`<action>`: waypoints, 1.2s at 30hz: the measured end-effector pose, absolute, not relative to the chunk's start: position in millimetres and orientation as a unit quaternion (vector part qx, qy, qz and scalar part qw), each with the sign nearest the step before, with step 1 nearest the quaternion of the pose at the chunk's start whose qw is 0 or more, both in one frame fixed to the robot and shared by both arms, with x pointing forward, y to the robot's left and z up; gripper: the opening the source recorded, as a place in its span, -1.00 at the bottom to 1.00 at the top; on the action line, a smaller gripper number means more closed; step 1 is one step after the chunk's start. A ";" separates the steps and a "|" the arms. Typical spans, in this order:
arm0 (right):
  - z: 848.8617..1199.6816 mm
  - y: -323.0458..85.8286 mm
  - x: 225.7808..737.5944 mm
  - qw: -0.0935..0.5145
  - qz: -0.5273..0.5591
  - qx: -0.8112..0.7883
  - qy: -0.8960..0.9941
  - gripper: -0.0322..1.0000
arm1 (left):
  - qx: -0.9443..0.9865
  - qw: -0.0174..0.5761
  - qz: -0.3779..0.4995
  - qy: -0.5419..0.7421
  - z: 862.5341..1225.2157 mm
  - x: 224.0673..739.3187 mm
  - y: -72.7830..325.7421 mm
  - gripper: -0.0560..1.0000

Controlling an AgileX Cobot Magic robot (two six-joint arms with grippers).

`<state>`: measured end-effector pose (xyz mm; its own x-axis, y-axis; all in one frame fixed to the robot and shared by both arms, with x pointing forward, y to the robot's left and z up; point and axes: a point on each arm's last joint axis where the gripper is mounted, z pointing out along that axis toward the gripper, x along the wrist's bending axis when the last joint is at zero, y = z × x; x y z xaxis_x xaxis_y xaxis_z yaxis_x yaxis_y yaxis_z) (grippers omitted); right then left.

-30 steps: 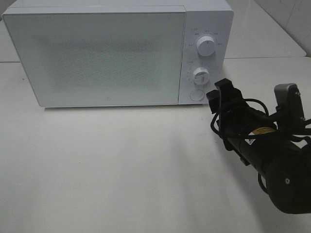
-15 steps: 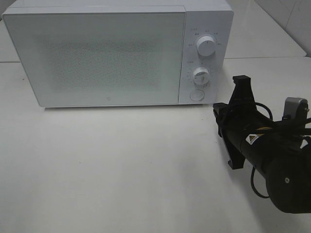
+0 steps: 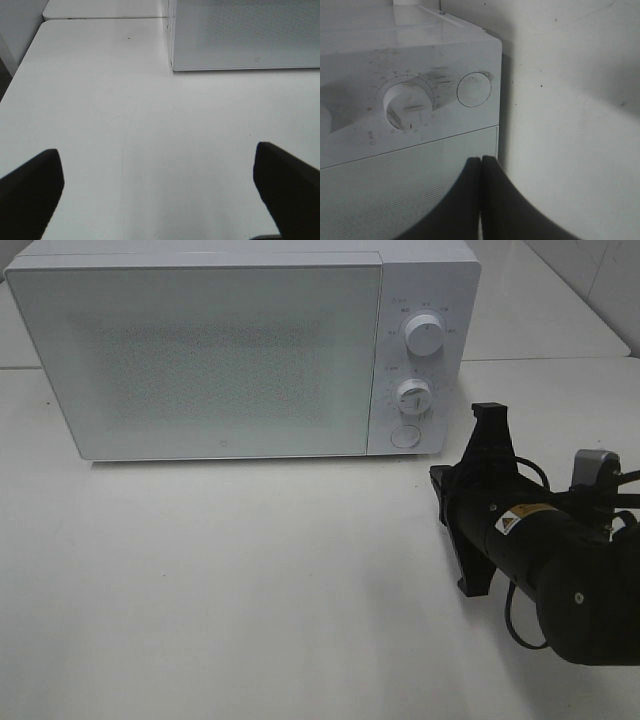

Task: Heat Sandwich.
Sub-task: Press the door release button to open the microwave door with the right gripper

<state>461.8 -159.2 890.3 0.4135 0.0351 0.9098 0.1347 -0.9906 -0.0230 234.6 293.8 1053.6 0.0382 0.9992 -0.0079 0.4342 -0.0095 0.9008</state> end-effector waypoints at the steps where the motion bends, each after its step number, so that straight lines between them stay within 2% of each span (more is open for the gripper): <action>1: 889.3 -158.6 463.9 0.046 -0.537 -0.841 -0.050 -0.92 | 0.609 0.386 0.366 0.589 1053.6 234.6 293.8 0.95; 36: 855.1 -144.3 561.1 0.052 -0.518 -0.853 -0.038 -0.92 | 0.609 0.386 0.366 0.589 1053.6 234.6 293.8 0.95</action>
<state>561.1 -144.3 855.1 0.4599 0.0108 0.8879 0.1186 -0.9917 -0.0494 234.6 293.8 1053.6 0.0382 0.9992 -0.0079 0.4342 -0.0095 0.9008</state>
